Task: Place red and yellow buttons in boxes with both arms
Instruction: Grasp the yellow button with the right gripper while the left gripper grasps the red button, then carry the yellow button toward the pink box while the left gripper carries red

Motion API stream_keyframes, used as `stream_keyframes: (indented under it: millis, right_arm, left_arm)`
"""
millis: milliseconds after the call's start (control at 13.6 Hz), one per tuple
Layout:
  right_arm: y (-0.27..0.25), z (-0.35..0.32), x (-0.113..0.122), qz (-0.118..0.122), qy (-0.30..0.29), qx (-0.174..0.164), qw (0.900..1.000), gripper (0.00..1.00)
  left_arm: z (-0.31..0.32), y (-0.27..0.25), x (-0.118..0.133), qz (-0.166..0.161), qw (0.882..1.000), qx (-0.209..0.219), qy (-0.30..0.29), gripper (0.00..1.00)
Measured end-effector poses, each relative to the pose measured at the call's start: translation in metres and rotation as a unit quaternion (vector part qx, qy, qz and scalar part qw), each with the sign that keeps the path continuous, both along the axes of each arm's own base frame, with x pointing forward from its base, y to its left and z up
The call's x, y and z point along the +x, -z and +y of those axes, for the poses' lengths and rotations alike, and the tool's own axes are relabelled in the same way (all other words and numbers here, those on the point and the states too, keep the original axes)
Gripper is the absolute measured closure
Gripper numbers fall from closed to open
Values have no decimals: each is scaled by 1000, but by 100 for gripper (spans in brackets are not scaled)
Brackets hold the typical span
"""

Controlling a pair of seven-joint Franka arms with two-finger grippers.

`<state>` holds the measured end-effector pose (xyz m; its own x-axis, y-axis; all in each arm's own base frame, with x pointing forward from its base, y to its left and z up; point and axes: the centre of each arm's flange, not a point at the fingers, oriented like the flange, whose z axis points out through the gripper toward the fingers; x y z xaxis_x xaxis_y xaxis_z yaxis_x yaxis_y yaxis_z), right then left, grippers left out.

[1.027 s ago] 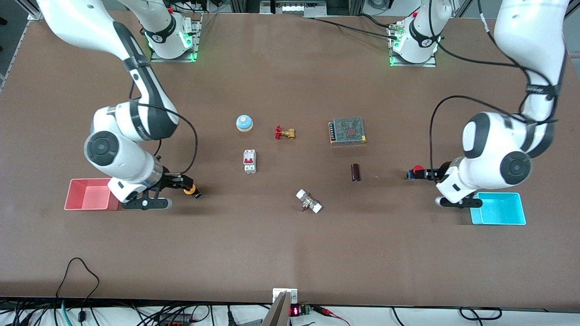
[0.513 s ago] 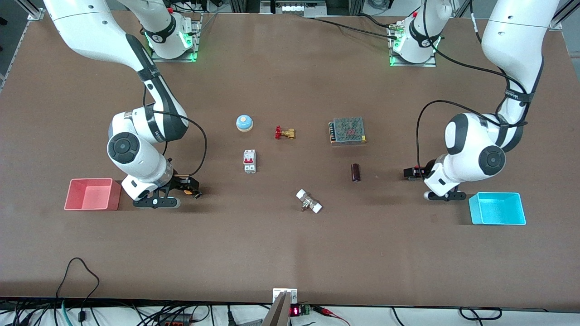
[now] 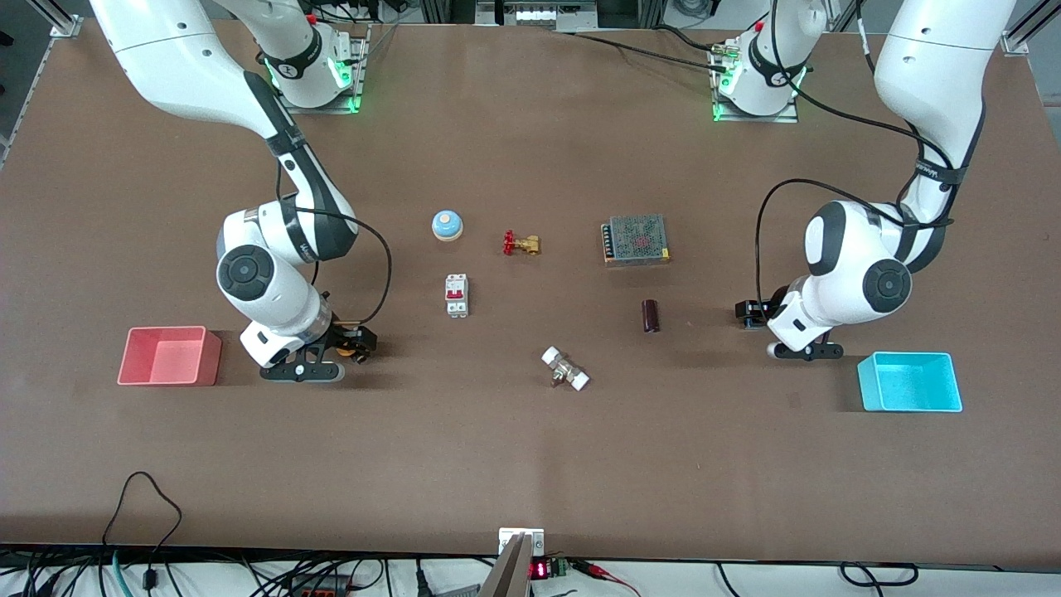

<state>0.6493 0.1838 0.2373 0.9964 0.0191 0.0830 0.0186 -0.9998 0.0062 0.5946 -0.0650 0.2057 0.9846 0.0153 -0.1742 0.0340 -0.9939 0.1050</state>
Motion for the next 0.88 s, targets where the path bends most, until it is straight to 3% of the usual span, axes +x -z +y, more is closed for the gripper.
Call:
stream_keyframes:
  millis: [220, 587, 880]
  right_arm:
    - [6, 1, -1, 0, -13, -11, 1000, 0]
    - [10, 1, -1, 1, -25, -16, 1000, 0]
    - [15, 8, -5, 5, -31, -14, 999, 10]
  left_arm:
    - [-5, -7, 0, -5, 1000, 0, 4, 65]
    - [23, -50, 7, -29, 1000, 8, 2, 66]
    - [140, -119, 19, -77, 996, 50, -1, 66]
